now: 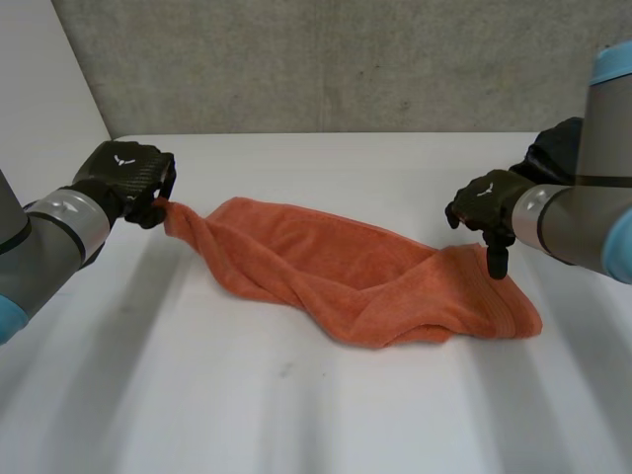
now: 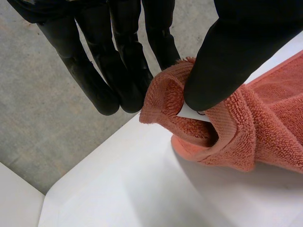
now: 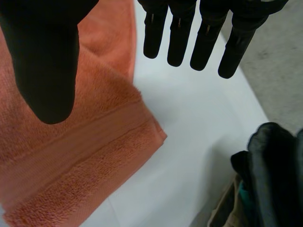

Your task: Fold the laundry.

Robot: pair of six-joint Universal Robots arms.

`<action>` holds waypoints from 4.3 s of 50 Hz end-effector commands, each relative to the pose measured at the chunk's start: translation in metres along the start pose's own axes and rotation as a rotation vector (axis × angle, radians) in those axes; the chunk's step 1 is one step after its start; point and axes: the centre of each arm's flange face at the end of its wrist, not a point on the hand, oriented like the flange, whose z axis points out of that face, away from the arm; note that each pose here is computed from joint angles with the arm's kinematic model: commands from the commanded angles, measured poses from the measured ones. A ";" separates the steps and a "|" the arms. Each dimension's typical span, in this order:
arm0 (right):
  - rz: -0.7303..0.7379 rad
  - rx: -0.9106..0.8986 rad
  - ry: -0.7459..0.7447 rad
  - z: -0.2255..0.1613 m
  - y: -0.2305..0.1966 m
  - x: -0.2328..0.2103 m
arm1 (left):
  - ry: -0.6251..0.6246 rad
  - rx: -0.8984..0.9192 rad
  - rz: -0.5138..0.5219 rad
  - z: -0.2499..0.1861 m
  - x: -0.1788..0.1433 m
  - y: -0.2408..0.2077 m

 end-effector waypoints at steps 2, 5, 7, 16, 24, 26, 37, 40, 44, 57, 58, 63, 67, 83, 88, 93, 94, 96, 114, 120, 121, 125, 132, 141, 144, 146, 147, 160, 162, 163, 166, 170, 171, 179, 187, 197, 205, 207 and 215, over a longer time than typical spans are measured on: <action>-0.051 -0.035 -0.055 0.040 0.016 -0.014 | -0.006 -0.018 -0.005 0.006 -0.003 0.008; -0.049 -0.029 -0.063 0.054 0.023 -0.022 | -0.004 -0.029 -0.006 0.011 -0.004 0.012; -0.046 -0.022 -0.060 0.061 0.026 -0.024 | -0.002 -0.034 -0.008 0.014 -0.004 0.014; -0.009 0.025 0.032 0.082 0.028 -0.021 | -0.009 -0.037 0.029 0.045 -0.007 0.026; 0.156 0.546 0.607 0.039 -0.072 0.100 | -0.273 0.351 0.141 0.083 -0.072 -0.090; 0.188 0.642 0.698 0.023 -0.088 0.117 | -0.331 0.433 0.128 0.080 -0.085 -0.117; 0.218 0.512 0.468 0.019 -0.070 0.078 | -0.259 0.518 0.004 0.065 -0.069 -0.145; 0.246 0.357 0.302 0.032 -0.041 0.047 | -0.217 0.419 0.004 0.067 -0.058 -0.113; 0.318 0.225 0.193 0.040 -0.018 0.020 | -0.208 0.421 0.036 0.065 -0.054 -0.094; 0.509 0.134 0.073 0.070 -0.014 -0.031 | -0.216 0.496 0.009 0.015 -0.070 -0.109; 0.514 0.127 0.068 0.073 -0.014 -0.034 | -0.214 0.503 0.005 0.010 -0.071 -0.112; 0.577 0.114 0.021 0.086 -0.015 -0.054 | -0.169 0.572 -0.035 -0.027 -0.069 -0.141; 0.614 0.124 -0.003 0.095 -0.016 -0.067 | -0.110 0.685 -0.057 -0.070 -0.067 -0.175; 0.569 0.139 -0.004 0.114 -0.009 -0.092 | -0.140 0.709 -0.114 -0.088 -0.083 -0.178; 0.561 0.158 0.014 0.106 -0.017 -0.084 | -0.141 0.692 -0.114 -0.085 -0.084 -0.174; 0.553 0.177 0.065 0.080 -0.028 -0.054 | -0.166 0.649 -0.123 -0.074 -0.093 -0.161; 0.546 0.177 0.072 0.076 -0.028 -0.049 | -0.166 0.636 -0.126 -0.070 -0.094 -0.157; 0.505 0.183 0.081 0.064 -0.028 -0.034 | -0.166 0.594 -0.133 -0.059 -0.096 -0.145; -0.033 -0.112 -0.110 -0.027 0.011 -0.017 | 0.041 -0.106 0.092 0.018 -0.046 0.016; -0.068 -0.095 -0.119 -0.001 0.013 -0.032 | 0.073 -0.226 0.171 0.045 -0.030 0.037; -0.073 -0.092 -0.116 0.003 0.012 -0.033 | 0.067 -0.223 0.173 0.049 -0.029 0.036; -0.111 -0.040 -0.015 0.028 0.005 -0.023 | 0.021 -0.179 0.182 0.071 -0.027 0.027; -0.096 0.326 0.495 0.047 -0.064 0.054 | -0.225 0.150 0.186 0.096 -0.065 -0.059; -0.063 0.871 0.862 0.005 -0.134 0.111 | -0.485 0.706 0.026 0.061 -0.116 -0.180; -0.071 0.853 0.799 0.009 -0.133 0.100 | -0.471 0.691 0.027 0.061 -0.112 -0.176; -0.066 0.803 0.741 0.015 -0.126 0.090 | -0.440 0.645 0.035 0.066 -0.106 -0.162; -0.062 0.784 0.721 0.017 -0.123 0.086 | -0.427 0.629 0.038 0.068 -0.104 -0.156; -0.026 0.376 0.319 0.086 -0.027 -0.010 | -0.271 0.156 0.045 0.092 -0.067 0.005; -0.024 0.287 0.224 0.095 -0.003 -0.040 | -0.227 0.067 0.051 0.091 -0.055 0.037; -0.023 0.264 0.197 0.097 0.004 -0.048 | -0.215 0.039 0.052 0.090 -0.052 0.046; -0.016 0.184 0.130 0.099 0.026 -0.069 | -0.173 -0.059 0.061 0.084 -0.043 0.076; -0.001 0.137 0.124 0.093 0.036 -0.072 | -0.118 -0.160 0.085 0.073 -0.032 0.094; 0.004 0.133 0.126 0.090 0.037 -0.072 | -0.112 -0.171 0.088 0.072 -0.031 0.095; 0.073 0.118 0.174 0.063 0.030 -0.062 | -0.078 -0.199 0.111 0.057 -0.031 0.077; 0.155 0.127 0.210 0.047 0.027 -0.053 | -0.087 -0.162 0.079 0.046 -0.031 0.050; 0.230 0.095 0.215 0.044 0.038 -0.047 | -0.077 -0.187 -0.069 0.047 -0.026 0.044; 0.264 0.090 0.216 0.035 0.044 -0.029 | -0.117 -0.254 -0.101 0.064 -0.040 0.064; 0.267 0.084 0.191 0.033 0.048 -0.027 | -0.131 -0.290 -0.107 0.069 -0.047 0.073; 0.322 0.046 0.111 0.026 0.065 -0.022 | -0.129 -0.381 -0.140 0.079 -0.057 0.093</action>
